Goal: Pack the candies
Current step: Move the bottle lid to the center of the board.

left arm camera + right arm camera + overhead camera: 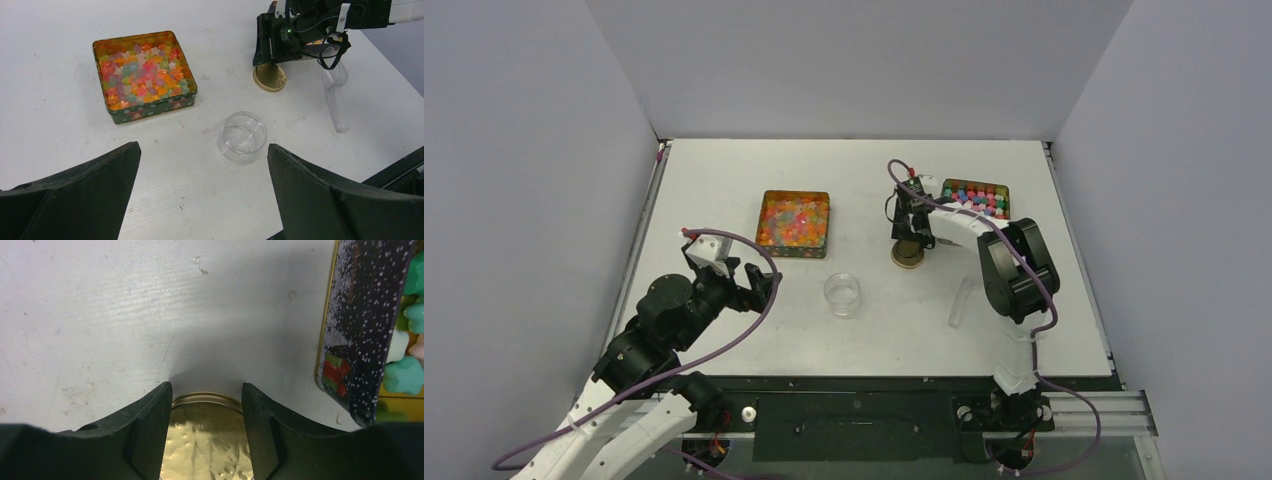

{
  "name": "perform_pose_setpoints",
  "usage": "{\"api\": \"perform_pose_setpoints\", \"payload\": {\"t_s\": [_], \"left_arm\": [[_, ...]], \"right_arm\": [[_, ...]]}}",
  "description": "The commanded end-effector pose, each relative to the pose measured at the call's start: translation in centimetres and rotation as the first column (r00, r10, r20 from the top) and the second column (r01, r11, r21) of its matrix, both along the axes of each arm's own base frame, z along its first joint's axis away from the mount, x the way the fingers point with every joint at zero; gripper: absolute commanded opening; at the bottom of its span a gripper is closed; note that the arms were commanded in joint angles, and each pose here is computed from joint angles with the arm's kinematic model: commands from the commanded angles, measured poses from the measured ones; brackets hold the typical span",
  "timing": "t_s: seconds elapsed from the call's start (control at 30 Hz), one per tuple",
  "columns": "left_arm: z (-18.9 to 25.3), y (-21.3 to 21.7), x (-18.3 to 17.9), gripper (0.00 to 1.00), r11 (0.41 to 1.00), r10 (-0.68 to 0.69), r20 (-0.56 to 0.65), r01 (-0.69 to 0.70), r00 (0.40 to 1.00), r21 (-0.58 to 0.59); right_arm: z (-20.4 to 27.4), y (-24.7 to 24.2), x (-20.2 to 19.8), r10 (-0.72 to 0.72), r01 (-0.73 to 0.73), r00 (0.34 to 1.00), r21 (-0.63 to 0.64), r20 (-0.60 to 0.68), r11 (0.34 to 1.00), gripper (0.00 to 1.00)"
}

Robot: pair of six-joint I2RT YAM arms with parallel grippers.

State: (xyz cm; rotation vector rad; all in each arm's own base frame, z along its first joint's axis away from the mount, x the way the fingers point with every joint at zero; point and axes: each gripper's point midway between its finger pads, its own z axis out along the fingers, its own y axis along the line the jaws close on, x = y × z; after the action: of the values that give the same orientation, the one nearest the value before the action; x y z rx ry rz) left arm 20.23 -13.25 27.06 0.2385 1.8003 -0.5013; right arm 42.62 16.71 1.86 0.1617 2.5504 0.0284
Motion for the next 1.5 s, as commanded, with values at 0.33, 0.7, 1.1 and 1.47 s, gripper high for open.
{"api": "perform_pose_setpoints", "payload": {"t_s": [0.33,0.7,1.1,1.47], "left_arm": [[0.7,0.1,0.0,0.96,1.0,0.005,0.021,-0.004,1.0,-0.025],[0.8,0.2,-0.1,0.96,1.0,0.008,0.024,-0.008,1.0,-0.028],[0.9,0.4,-0.1,0.96,0.999,0.02,0.028,-0.02,0.999,-0.032],[1.1,0.5,-0.1,0.96,0.999,0.026,0.033,-0.025,0.999,-0.034]], "right_arm": [[-0.2,1.4,-6.7,0.042,-0.046,0.998,-0.09,-0.047,0.995,0.49],[-0.4,2.5,-11.3,0.066,-0.068,0.997,-0.061,-0.04,0.996,0.49],[1.3,4.0,-15.7,0.122,-0.121,0.993,-0.109,0.003,0.987,0.49],[10.6,5.7,-14.4,0.138,-0.127,0.973,-0.067,0.185,0.99,0.49]]}}
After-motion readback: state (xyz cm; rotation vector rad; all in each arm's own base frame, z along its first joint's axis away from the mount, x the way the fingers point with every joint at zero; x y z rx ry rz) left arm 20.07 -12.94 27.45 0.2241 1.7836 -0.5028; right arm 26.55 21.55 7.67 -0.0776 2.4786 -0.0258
